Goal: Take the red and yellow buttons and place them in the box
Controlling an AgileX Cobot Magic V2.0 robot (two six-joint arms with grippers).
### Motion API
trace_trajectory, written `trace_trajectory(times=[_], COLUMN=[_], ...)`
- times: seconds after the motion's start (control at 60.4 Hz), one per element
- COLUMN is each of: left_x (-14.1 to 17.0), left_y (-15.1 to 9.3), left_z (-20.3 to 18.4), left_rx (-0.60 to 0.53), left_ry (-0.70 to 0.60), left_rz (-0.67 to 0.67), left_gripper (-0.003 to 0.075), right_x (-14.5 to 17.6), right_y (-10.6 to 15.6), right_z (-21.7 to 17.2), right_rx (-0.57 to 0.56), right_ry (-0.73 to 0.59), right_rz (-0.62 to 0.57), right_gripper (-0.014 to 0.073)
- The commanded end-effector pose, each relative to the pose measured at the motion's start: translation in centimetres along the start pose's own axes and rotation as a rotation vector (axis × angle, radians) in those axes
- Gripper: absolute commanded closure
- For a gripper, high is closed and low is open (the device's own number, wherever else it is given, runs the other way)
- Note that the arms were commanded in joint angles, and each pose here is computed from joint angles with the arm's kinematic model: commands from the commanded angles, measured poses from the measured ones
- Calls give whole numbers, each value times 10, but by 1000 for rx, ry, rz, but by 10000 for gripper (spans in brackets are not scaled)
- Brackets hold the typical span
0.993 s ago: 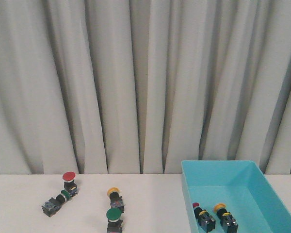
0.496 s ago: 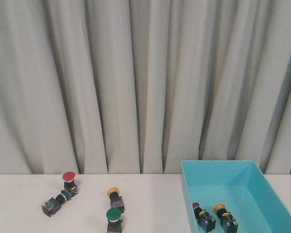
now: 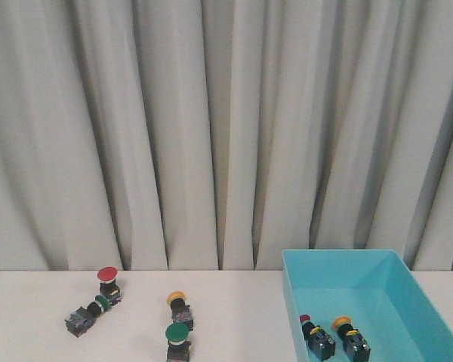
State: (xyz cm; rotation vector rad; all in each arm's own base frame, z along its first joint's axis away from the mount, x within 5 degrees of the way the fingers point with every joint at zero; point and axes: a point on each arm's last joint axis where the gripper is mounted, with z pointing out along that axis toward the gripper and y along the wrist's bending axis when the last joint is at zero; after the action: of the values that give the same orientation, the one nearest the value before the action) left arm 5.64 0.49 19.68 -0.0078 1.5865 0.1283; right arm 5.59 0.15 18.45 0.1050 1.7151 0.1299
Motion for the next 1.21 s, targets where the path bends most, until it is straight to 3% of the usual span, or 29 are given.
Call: trace_trajectory(times=[0.0,1.191], left_x=[-6,-6], left_y=[0,0], left_z=[-1,-1], left_rx=[-5,-5], left_ry=[-80,-80], left_rz=[-13,-13], left_gripper=[726,726], right_x=[-4,-4], right_y=[-1,0], right_z=[-1,-1], right_rx=[2,0], right_ry=[-89,-86], right_rz=[-8,5], right_gripper=[602,602])
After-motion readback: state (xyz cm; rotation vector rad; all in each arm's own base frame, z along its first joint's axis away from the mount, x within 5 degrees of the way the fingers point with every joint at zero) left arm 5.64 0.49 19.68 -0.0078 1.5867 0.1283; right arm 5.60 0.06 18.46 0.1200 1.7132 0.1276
